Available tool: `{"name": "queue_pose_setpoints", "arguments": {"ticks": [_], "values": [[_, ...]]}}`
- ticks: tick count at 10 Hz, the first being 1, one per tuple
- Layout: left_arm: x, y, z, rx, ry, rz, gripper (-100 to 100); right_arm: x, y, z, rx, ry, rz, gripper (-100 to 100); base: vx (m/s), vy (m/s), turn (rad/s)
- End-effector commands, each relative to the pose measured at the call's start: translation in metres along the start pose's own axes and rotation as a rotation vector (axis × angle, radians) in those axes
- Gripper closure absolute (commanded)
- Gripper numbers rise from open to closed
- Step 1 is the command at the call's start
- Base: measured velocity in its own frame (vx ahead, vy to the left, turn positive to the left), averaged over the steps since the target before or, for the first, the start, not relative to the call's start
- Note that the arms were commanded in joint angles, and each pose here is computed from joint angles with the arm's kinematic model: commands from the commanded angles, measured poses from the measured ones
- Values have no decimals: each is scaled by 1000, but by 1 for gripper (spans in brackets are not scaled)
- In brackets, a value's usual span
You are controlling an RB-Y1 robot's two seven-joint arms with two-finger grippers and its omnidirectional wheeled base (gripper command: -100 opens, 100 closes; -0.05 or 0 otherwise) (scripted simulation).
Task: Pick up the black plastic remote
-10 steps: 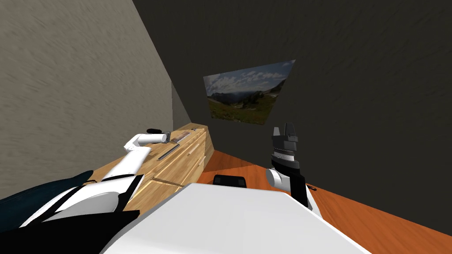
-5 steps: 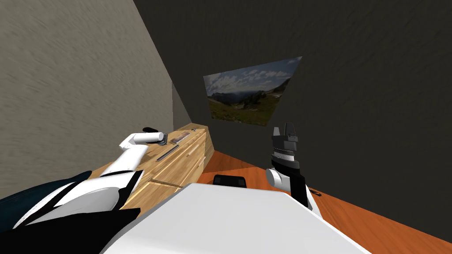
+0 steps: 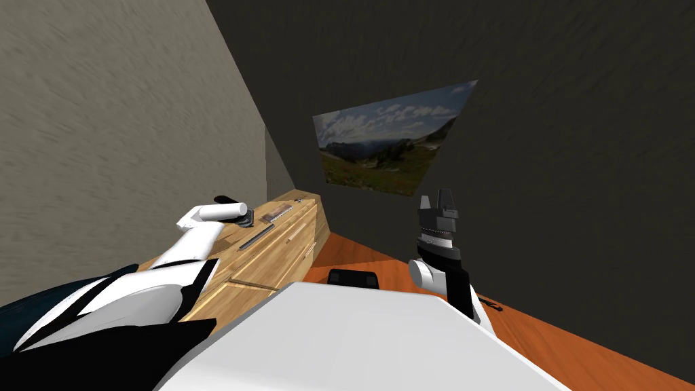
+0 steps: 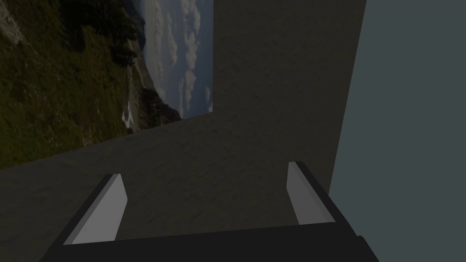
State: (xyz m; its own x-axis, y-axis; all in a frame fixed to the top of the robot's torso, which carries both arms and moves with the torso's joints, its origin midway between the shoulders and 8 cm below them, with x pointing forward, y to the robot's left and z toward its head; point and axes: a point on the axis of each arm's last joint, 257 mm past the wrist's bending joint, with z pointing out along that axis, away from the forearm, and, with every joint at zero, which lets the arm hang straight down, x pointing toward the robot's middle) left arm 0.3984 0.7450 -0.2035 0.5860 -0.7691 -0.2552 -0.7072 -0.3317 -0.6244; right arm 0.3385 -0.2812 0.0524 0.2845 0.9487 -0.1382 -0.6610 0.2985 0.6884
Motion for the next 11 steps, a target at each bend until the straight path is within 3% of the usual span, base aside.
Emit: {"name": "queue_pose_setpoints", "arguments": {"ticks": [1,2,4,7,9,11], "values": [[-1,2,3,-9,-1,-6,-100,0,0,0,0,0,0,0,7,-4,-10],[-3,6,0,-57,9,-51,-100,0,0,0,0,0,0,0,49,-7,87],[-8,17,5,-83,2,-64,-100,0,0,0,0,0,0,0,45,-10,27],[-10,37,2,-196,23,-158,-100,0,0,0,0,0,0,0,63,-2,70],[-15,50,7,-227,15,-174,-100,0,0,0,0,0,0,0,49,-3,27],[-15,66,6,-295,23,-224,-100,0,0,0,0,0,0,0,43,-2,62]]}}
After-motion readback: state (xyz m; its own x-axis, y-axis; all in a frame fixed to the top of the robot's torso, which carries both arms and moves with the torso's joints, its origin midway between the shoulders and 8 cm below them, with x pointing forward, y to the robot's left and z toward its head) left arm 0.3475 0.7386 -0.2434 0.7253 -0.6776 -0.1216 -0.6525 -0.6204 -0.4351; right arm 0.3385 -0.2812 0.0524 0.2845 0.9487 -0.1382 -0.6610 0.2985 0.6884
